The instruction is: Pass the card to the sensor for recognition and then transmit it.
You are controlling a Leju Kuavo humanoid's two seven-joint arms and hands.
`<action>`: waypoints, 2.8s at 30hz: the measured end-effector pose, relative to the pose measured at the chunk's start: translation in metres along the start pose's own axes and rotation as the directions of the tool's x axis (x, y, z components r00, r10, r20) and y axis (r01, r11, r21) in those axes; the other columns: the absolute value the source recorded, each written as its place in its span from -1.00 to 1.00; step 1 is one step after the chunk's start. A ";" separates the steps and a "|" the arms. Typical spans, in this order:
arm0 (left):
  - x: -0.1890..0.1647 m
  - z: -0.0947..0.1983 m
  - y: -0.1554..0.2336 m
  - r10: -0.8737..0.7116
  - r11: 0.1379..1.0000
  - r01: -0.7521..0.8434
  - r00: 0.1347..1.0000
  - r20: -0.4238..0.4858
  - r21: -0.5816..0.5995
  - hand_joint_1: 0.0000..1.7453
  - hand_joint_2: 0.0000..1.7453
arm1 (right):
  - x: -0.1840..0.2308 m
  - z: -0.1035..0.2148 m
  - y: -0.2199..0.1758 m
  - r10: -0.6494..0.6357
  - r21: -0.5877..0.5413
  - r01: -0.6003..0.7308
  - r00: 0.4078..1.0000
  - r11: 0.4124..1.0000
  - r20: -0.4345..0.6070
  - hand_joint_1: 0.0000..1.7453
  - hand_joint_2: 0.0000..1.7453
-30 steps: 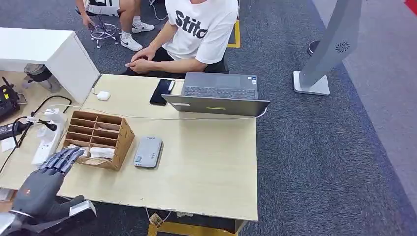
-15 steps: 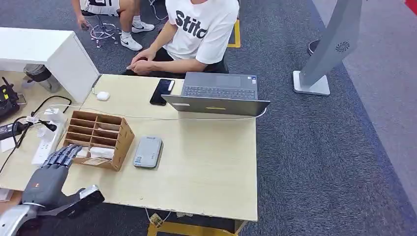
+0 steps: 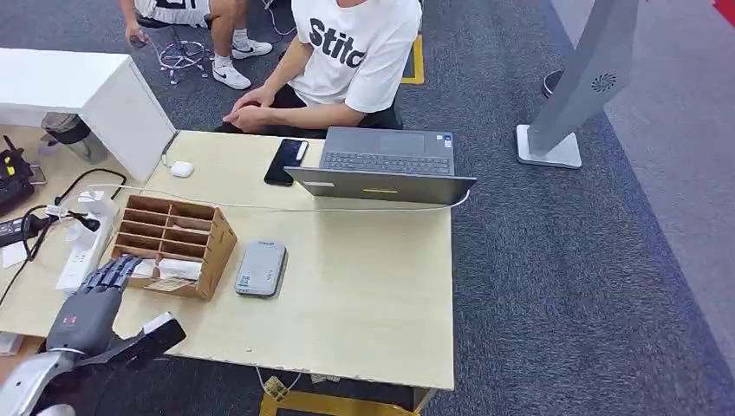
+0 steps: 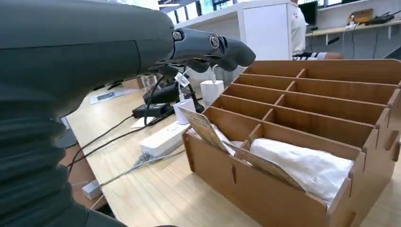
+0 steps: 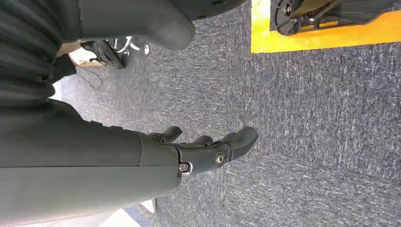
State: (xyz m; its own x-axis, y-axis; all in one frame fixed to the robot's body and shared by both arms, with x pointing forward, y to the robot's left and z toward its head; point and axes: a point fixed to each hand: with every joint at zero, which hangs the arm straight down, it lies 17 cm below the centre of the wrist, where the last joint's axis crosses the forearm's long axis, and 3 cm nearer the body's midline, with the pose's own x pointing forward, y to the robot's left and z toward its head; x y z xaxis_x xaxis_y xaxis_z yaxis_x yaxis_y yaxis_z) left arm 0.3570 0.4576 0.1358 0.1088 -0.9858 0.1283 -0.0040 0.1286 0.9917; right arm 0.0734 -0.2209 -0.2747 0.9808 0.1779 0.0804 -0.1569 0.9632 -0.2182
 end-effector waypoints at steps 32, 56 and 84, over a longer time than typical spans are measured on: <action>-0.017 -0.026 -0.026 -0.050 0.999 0.049 0.999 -0.016 -0.019 1.00 1.00 | 0.003 0.000 0.001 0.030 0.006 -0.030 0.999 1.000 0.014 -1.00 1.00; -0.005 -0.044 -0.020 -0.085 0.993 0.084 0.996 0.016 0.085 1.00 1.00 | 0.007 0.000 0.001 0.050 0.003 -0.050 0.998 0.999 0.031 -1.00 1.00; 0.042 -0.036 0.027 0.039 0.947 -0.079 0.991 0.132 0.310 1.00 1.00 | 0.008 0.000 -0.002 0.048 -0.014 -0.047 0.998 0.999 0.037 -1.00 1.00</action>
State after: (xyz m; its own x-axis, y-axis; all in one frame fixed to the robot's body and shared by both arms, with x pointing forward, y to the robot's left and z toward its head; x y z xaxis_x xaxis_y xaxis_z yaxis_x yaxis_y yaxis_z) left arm 0.3971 0.4238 0.1678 -0.0231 -0.9857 0.1671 -0.3207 0.1656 0.9326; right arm 0.0817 -0.2219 -0.2736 0.9672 0.2312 0.1053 -0.2016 0.9508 -0.2351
